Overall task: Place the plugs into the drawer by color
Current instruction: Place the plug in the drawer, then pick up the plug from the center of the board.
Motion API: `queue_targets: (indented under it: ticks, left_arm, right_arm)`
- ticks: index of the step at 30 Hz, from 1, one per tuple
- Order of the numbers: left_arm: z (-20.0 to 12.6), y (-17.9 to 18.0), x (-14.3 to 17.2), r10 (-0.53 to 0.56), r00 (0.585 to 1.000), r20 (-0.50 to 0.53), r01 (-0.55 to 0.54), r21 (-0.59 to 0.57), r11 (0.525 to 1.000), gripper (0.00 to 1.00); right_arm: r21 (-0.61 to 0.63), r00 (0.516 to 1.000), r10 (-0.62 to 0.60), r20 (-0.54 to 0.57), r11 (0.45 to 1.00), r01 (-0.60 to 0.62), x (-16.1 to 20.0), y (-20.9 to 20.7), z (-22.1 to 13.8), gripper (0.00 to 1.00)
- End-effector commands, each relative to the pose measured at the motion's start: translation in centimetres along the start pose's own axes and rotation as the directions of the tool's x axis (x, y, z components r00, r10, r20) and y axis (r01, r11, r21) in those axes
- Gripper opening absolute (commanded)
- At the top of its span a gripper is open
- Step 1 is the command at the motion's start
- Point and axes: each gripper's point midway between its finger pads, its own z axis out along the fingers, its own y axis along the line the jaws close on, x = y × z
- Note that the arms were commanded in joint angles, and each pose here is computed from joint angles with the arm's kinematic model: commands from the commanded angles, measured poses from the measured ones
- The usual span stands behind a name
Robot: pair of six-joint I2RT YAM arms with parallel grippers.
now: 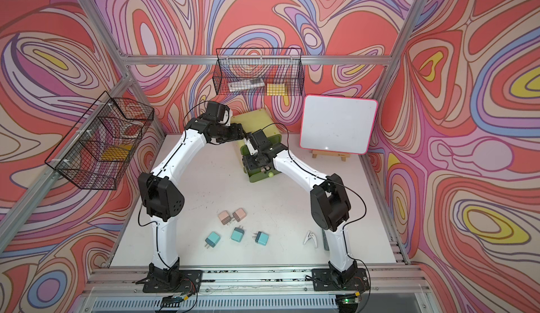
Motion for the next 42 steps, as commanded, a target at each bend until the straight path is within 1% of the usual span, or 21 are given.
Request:
queue_targets:
  ticks: [1,4,7,10,12,15,21,25,31,42]
  left_arm:
    - [-1.5,-0.2,-0.4,0.021,1.0,0.01,-0.021,-0.014,1.0,0.75]
    - [-1.4,-0.3,-0.3,0.018,1.0,0.01,-0.018,-0.008,1.0,0.75]
    - [-1.3,-0.4,-0.3,0.015,1.0,0.007,-0.015,-0.004,1.0,0.75]
    - [-1.2,-0.3,-0.3,0.015,1.0,0.005,-0.015,-0.005,1.0,0.75]
    - [-1.3,-0.3,-0.2,0.017,1.0,0.004,-0.017,-0.008,1.0,0.75]
    - [-1.4,-0.3,-0.1,0.019,1.0,0.0,-0.019,-0.011,1.0,0.75]
    - [-1.5,-0.4,0.0,0.019,1.0,0.0,-0.019,-0.01,1.0,0.75]
    - [-1.5,-0.4,0.0,0.02,1.0,-0.001,-0.02,-0.008,1.0,0.75]
    - [-1.7,-0.5,0.0,0.022,1.0,0.0,-0.022,-0.004,1.0,0.75]
    - [-1.9,-0.5,0.0,0.026,1.0,-0.001,-0.026,-0.007,1.0,0.75]
  right_arm:
    - [-0.041,0.995,-0.042,0.093,0.998,0.046,-0.7,2.5,-5.1,0.59]
    - [-0.035,0.987,-0.118,0.11,0.992,0.123,2.1,5.0,-6.4,0.59]
    - [-0.034,0.977,-0.199,0.077,0.979,0.202,6.4,7.1,-5.5,0.59]
    - [-0.062,0.966,-0.257,0.018,0.964,0.257,10.5,9.2,-3.9,0.59]
    - [-0.085,0.962,-0.273,-0.03,0.959,0.27,12.7,10.3,-2.8,0.59]
    - [-0.112,0.964,-0.246,-0.1,0.965,0.235,15.0,11.3,-1.1,0.59]
    - [-0.099,0.967,-0.175,-0.186,0.982,0.159,16.7,11.4,1.2,0.59]
    - [-0.08,0.964,-0.149,-0.22,0.988,0.134,17.2,11.3,2.2,0.59]
    - [-0.085,0.966,-0.121,-0.23,0.991,0.104,17.2,11.7,2.8,0.59]
    - [-0.098,0.959,-0.115,-0.26,0.991,0.092,17.8,12.0,3.8,0.59]
